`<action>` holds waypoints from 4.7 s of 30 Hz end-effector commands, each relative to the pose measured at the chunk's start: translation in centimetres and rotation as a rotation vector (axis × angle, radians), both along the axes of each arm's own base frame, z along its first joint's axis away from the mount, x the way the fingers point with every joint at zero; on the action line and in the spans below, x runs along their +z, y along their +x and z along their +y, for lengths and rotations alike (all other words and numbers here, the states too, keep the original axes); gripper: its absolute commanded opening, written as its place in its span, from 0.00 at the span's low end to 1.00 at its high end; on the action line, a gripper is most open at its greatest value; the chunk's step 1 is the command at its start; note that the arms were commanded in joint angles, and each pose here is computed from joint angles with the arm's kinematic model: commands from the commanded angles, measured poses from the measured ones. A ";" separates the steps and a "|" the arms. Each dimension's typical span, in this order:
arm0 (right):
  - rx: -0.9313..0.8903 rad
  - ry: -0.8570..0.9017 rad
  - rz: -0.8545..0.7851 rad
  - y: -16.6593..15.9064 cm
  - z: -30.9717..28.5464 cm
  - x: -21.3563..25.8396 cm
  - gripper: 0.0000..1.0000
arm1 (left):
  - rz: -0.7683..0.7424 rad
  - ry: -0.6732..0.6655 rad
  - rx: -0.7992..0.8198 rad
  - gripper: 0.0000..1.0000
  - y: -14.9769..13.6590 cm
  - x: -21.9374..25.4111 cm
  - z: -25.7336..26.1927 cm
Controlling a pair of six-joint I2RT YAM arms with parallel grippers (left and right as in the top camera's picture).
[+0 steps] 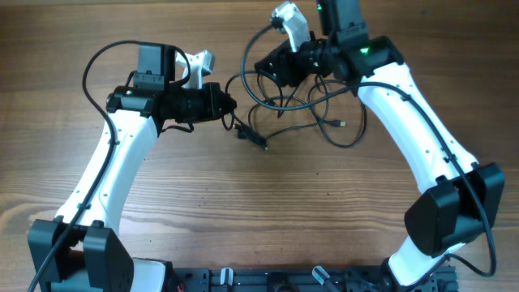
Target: Untangle cables
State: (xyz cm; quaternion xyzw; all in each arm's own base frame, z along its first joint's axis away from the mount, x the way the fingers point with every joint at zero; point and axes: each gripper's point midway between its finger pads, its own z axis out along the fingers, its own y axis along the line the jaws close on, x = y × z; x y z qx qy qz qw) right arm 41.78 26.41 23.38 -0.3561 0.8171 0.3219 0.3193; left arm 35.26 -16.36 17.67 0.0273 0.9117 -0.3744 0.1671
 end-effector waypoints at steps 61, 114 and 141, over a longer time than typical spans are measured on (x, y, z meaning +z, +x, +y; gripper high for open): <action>0.169 -0.277 0.232 -9.0 0.8 -7.3 0.04 | 0.034 -0.332 0.035 0.04 0.9 5.1 0.8; -0.889 -0.281 0.636 -1.8 -17.9 -16.2 0.04 | 0.018 -0.391 0.078 0.04 1.9 6.2 2.8; -0.339 0.132 0.362 -0.3 -11.0 -2.7 0.45 | 0.233 -0.433 0.241 0.04 2.2 5.7 2.1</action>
